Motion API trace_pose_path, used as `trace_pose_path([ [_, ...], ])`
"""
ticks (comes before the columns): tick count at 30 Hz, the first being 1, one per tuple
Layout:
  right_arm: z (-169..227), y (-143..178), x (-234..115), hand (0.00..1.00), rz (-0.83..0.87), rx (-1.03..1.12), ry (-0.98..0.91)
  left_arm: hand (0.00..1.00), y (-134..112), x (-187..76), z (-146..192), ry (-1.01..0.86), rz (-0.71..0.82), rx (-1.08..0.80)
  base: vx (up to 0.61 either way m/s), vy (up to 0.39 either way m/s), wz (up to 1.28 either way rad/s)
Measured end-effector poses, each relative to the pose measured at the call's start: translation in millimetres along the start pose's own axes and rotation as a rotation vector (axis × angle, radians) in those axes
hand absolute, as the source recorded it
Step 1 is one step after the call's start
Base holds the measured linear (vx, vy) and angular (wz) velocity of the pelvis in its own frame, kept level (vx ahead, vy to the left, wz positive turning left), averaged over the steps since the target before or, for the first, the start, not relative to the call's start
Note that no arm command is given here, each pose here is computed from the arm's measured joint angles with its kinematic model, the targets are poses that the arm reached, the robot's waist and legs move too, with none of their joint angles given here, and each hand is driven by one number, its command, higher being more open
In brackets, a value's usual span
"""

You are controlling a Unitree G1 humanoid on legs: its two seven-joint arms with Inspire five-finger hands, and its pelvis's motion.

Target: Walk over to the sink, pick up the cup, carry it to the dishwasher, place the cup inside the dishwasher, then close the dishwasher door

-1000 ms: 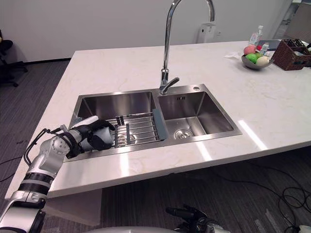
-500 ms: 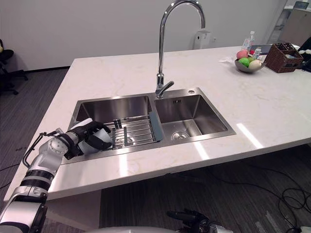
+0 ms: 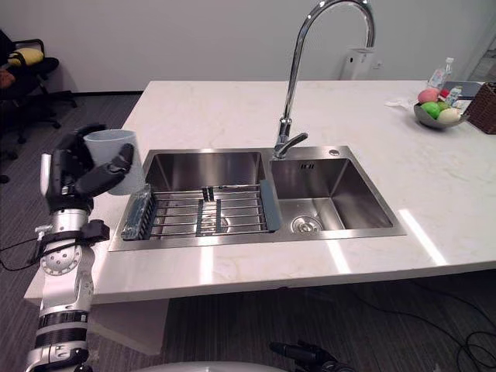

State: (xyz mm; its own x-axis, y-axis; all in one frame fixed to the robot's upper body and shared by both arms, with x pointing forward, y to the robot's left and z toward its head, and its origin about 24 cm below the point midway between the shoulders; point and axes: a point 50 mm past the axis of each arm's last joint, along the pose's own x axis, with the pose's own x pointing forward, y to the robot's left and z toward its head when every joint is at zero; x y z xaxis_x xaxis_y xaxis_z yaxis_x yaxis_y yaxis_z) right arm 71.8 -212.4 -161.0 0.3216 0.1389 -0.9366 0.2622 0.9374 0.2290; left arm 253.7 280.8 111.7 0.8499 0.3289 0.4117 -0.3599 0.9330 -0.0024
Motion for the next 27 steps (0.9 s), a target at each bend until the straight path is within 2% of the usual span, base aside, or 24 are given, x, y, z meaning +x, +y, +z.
trace_pose_path([
  [4, -1.0, 0.7, 0.0, 1.0, 0.005, -0.029, 0.001, 0.0, 7.0, -24.7, 11.1, -0.07, 0.119, -0.012, -0.05, -0.037, 0.02],
  [7, -2.9, -0.2, -0.4, 1.0, 0.008, -0.08, 0.019, 0.0, 0.4, -41.9, 27.5, -0.156, 0.156, 0.048, -0.01, -0.039, 0.4],
  [12, -2.8, -5.7, -2.3, 1.0, 0.006, -0.133, 0.06, 0.0, 0.9, -61.3, 43.3, -0.213, 0.199, 0.119, 0.0, -0.054, 1.1],
  [16, 16.2, -12.9, -2.6, 1.0, -0.004, -0.195, 0.063, 0.0, 15.2, -81.4, 41.2, -0.178, 0.329, 0.18, -0.14, -0.073, 1.33],
  [21, 25.9, -32.0, -9.8, 1.0, -0.064, -0.081, 0.014, 0.0, -3.9, -83.7, 53.8, -0.261, 0.241, 0.122, -0.11, -0.002, 1.83],
  [25, 31.2, -47.2, -17.1, 1.0, -0.135, -0.033, -0.035, 0.0, -39.7, -91.1, 80.4, -0.421, 0.053, -0.044, 0.01, 0.242, 1.7],
  [27, 31.2, -45.7, -15.4, 1.0, -0.16, -0.022, -0.028, 0.0, -51.6, -89.8, 80.7, -0.431, -0.002, -0.083, 0.04, 0.43, 1.5],
])
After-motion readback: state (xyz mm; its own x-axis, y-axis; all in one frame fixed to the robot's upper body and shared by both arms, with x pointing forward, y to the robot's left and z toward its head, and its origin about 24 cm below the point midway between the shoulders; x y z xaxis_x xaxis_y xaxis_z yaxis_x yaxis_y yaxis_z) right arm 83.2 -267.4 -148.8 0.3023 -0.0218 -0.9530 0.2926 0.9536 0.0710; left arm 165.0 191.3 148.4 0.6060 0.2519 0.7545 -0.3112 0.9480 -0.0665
